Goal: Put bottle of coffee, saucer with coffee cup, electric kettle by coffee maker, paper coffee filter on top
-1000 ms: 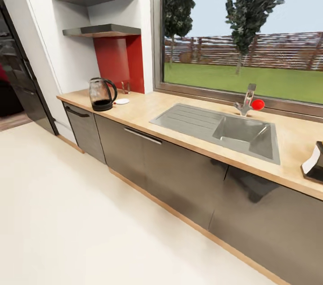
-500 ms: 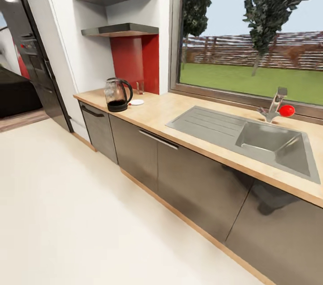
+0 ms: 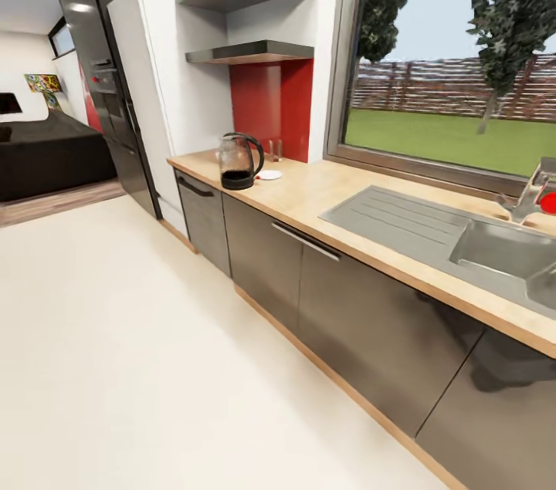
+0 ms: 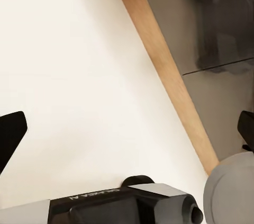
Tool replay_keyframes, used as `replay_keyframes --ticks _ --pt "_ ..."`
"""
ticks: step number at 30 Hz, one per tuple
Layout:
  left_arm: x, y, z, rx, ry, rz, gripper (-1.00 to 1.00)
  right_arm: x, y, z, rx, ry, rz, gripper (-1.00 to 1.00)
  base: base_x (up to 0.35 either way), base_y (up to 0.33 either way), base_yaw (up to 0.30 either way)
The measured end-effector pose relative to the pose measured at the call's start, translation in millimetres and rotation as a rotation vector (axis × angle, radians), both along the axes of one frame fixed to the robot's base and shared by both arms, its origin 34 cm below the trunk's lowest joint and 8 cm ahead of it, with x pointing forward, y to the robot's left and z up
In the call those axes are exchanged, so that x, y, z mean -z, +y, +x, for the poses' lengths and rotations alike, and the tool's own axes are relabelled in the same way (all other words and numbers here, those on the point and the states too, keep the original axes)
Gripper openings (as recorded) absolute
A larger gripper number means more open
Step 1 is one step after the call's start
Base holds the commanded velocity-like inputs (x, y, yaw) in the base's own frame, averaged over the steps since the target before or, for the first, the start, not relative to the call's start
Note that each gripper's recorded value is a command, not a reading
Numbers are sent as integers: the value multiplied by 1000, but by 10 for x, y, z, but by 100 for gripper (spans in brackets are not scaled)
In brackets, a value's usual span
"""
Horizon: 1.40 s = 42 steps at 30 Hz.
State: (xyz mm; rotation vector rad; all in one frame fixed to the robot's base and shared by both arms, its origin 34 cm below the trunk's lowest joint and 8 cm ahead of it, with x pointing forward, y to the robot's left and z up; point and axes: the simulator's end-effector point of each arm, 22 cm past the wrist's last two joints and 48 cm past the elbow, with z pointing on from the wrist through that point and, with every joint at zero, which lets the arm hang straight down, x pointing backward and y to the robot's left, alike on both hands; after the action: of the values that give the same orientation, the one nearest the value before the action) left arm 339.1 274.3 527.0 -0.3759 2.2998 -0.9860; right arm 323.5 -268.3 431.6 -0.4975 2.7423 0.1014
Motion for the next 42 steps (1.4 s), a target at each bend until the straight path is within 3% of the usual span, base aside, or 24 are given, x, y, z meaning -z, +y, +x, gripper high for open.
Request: replay_keyframes --ticks 13,42 --pt "-1 0 -1 0 0 0 100 -1 6 -4 -2 1 2 100 215 95 120" --pt "-1 -1 -4 1 0 0 100 -2 6 -3 -2 0 3 100 46 3 240"
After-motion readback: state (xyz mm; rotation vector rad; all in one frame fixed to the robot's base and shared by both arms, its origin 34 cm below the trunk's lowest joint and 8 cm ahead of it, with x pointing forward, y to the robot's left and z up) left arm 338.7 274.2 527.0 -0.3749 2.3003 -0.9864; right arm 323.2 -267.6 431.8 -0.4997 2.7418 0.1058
